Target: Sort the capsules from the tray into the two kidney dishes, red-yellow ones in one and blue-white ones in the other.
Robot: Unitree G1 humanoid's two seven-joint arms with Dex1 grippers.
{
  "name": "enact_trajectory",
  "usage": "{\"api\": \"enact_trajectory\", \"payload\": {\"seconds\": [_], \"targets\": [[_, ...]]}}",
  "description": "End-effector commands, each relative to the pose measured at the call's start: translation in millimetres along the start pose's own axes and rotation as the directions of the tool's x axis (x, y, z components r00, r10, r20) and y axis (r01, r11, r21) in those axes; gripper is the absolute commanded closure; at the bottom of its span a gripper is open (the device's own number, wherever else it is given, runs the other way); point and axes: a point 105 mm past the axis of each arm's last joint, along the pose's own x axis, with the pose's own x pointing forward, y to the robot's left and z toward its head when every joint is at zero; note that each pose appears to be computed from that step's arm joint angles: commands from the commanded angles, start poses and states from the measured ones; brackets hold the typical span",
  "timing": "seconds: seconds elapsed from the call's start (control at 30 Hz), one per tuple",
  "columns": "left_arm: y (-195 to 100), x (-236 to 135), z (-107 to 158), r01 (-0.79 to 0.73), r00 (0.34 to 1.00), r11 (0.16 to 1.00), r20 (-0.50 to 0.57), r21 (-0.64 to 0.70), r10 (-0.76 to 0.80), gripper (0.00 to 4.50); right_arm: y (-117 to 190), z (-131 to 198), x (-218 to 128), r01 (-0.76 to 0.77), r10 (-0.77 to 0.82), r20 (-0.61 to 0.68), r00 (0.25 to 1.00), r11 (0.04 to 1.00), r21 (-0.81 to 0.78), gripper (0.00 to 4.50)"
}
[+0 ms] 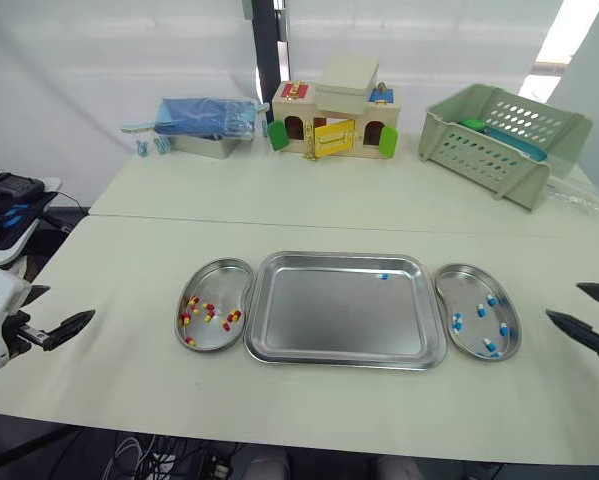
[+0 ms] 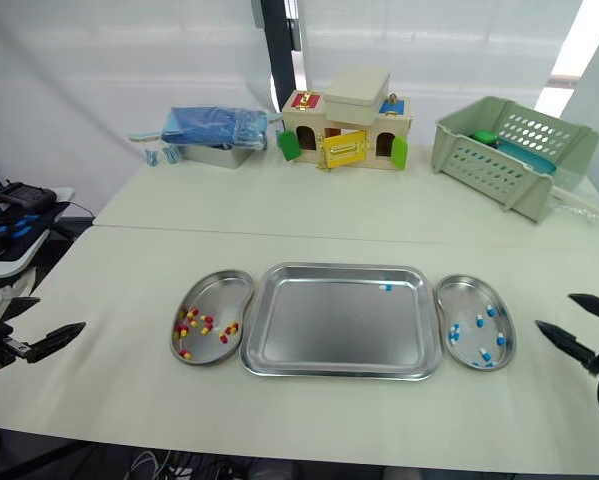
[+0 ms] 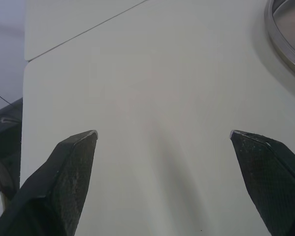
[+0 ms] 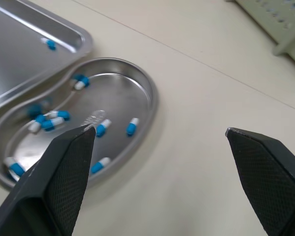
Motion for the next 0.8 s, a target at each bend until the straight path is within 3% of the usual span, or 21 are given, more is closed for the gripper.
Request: {"api": "enact_trajectory", "payload": {"seconds": [0.03,0.4,0.6,0.8], "targets": [[11.8,-8.6,14.7,-0.049,0.998,0.998,0.045,0.037,0.047,0.01,-9.1,-0.4,0.5,-0.001,0.000,-0.055,0.998,1.000,-0.007,0.00],[-9.4,-3.9,27.0,-0.010,0.987,1.000,0.162,0.019,0.007,0.01,-13.2,-1.8,9.9,-0.020,0.021,-0.070,0.997,1.000,0.008,0.00],[-81.3,-6.4,53.4,0.155,0.900,0.983,0.397,0.096,-0.180,0.01,-19.4,21.5,13.5,-0.072,0.068,-0.061,0.996,0.995,-0.071,0.00],[-148.6,-23.4,54.1,0.306,0.793,0.949,0.530,0.082,-0.301,0.01,-14.7,28.5,19.4,-0.145,0.146,-0.084,0.986,0.989,0.016,0.00]]}}
